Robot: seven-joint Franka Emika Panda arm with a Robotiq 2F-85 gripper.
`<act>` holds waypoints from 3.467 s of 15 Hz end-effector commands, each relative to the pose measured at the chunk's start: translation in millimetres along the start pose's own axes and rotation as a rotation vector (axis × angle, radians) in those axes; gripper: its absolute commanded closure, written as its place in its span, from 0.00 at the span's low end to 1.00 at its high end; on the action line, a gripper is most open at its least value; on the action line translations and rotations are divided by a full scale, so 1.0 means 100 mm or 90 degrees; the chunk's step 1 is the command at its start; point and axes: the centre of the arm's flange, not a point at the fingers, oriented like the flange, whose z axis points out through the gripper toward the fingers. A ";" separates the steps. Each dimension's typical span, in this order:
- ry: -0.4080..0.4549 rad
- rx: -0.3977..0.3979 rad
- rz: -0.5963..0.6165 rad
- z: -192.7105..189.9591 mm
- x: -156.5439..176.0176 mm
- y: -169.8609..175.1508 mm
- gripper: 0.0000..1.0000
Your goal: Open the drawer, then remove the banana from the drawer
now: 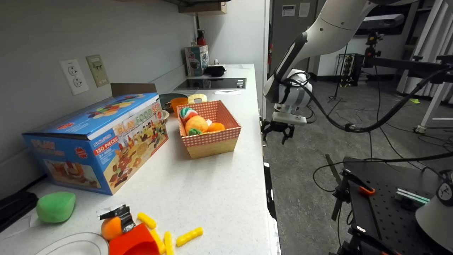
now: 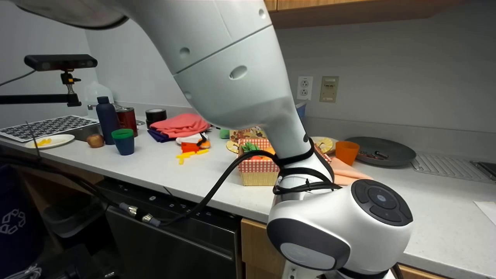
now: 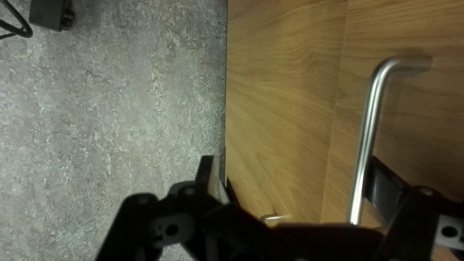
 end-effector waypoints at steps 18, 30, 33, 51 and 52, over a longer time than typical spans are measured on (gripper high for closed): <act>-0.089 -0.032 0.152 -0.01 -0.18 1.46 0.00; 0.011 0.053 0.110 -0.53 -0.26 1.48 0.00; 0.063 0.102 0.080 -0.64 -0.29 1.44 0.00; 0.079 0.134 -0.069 -1.05 -0.37 0.67 0.00; 0.067 0.124 -0.070 -1.00 -0.36 0.64 0.00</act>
